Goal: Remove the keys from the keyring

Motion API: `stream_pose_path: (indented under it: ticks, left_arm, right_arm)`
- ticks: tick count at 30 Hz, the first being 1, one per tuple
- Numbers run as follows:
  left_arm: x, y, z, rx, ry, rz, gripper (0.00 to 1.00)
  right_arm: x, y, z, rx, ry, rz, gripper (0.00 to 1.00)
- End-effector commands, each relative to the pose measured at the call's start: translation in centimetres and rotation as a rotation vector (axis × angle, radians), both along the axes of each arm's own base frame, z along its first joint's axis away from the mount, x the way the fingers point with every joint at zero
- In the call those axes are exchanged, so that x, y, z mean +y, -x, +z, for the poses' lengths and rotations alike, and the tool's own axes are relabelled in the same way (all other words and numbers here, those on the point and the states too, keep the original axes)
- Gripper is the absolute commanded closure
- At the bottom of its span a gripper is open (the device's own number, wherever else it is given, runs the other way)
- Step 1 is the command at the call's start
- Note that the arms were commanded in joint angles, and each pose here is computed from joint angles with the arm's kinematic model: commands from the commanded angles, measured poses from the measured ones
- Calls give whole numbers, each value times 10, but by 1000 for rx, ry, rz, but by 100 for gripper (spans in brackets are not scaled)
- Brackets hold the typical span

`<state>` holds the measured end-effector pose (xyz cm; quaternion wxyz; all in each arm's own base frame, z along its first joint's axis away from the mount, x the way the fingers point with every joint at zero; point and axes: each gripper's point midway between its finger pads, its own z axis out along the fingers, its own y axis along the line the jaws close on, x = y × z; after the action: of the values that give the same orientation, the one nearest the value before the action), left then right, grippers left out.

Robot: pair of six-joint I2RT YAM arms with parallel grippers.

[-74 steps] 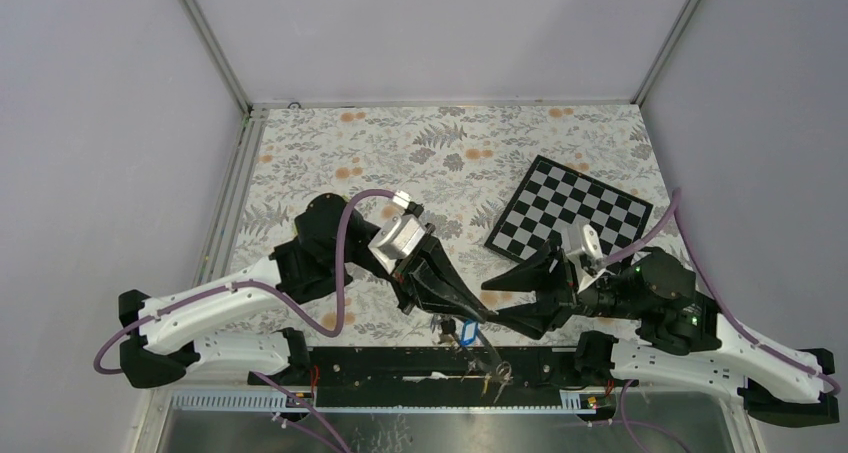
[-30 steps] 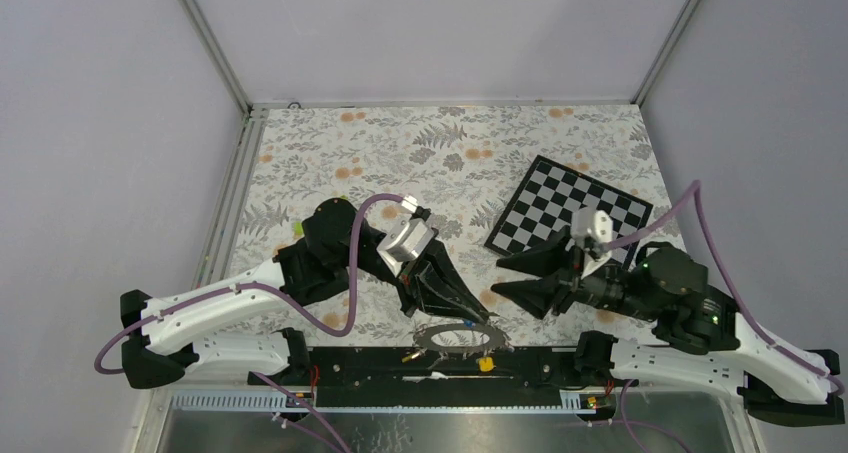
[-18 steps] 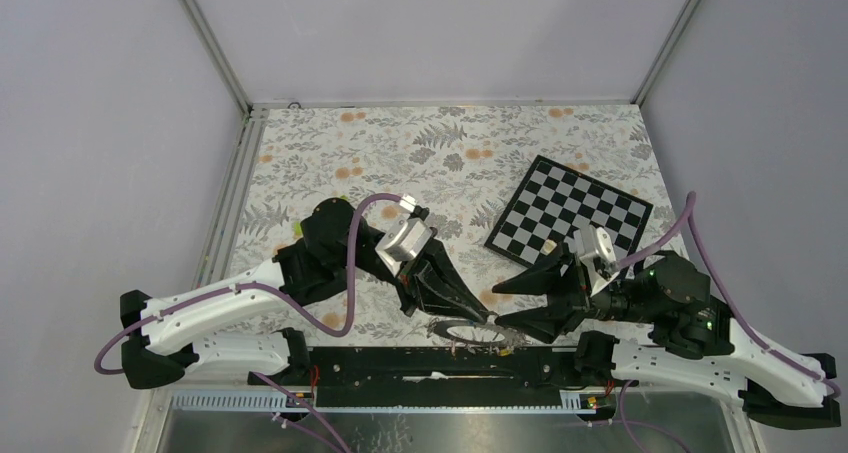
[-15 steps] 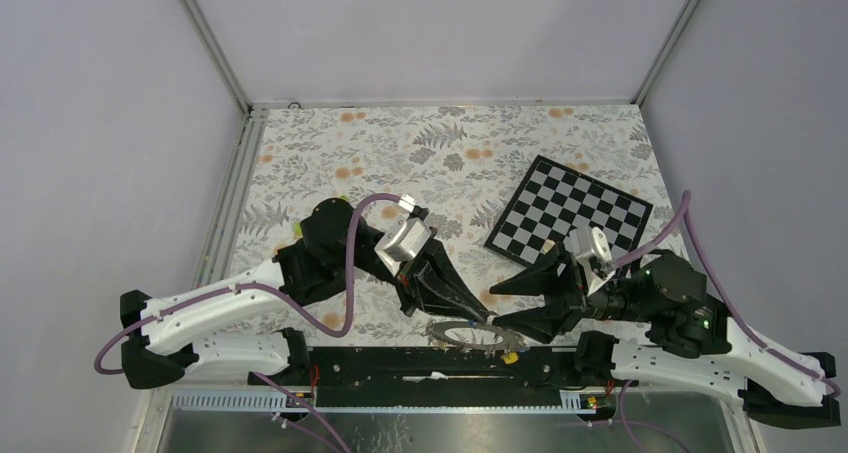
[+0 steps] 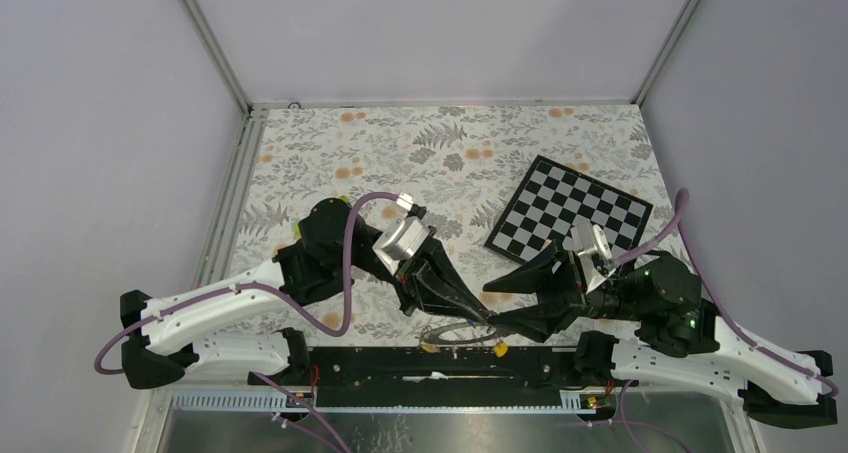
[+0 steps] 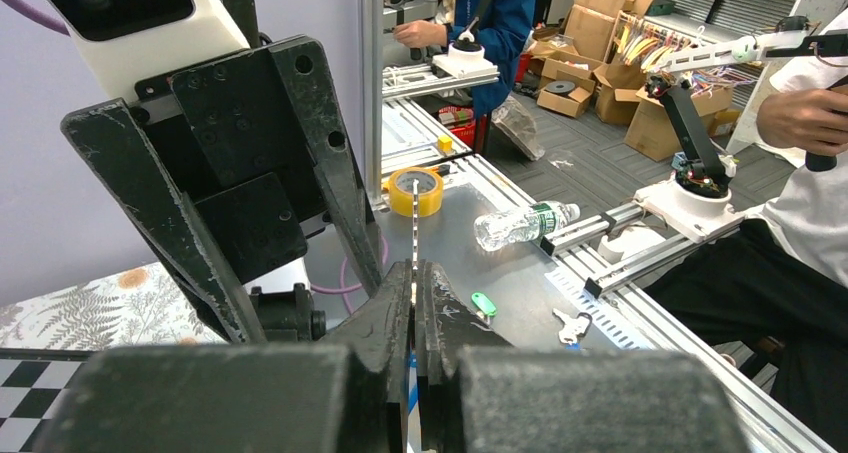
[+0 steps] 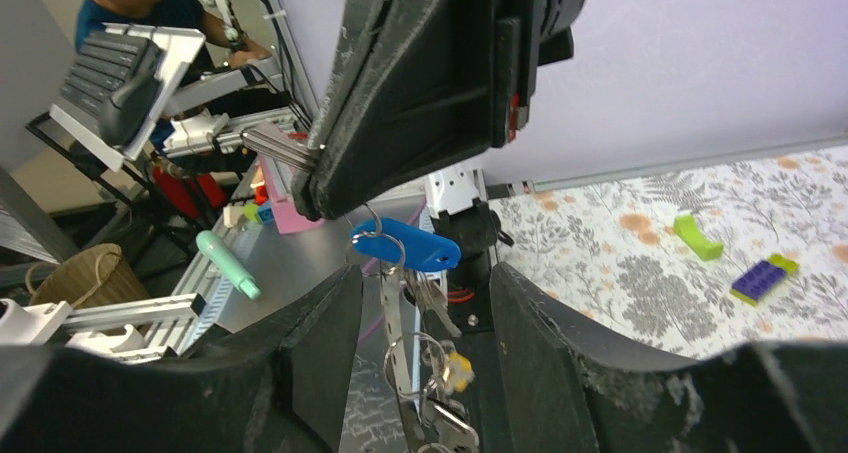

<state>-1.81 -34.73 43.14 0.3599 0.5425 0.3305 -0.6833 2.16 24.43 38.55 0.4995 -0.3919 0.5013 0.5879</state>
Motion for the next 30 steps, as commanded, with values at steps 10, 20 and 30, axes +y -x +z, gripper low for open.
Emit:
stream_pose_path:
  ticks: [10,20,30]
  left_arm:
    - [8,6,33,-44,126,-32,100]
    - [7,6,32,-44,125,-30,100]
    - [8,5,31,-45,124,-24,100]
  right_arm:
    - [11,-2,17,-9,-64,10,45]
    - [19,14,15,-4,-52,118,44]
    - [21,26,13,6,-50,195,43]
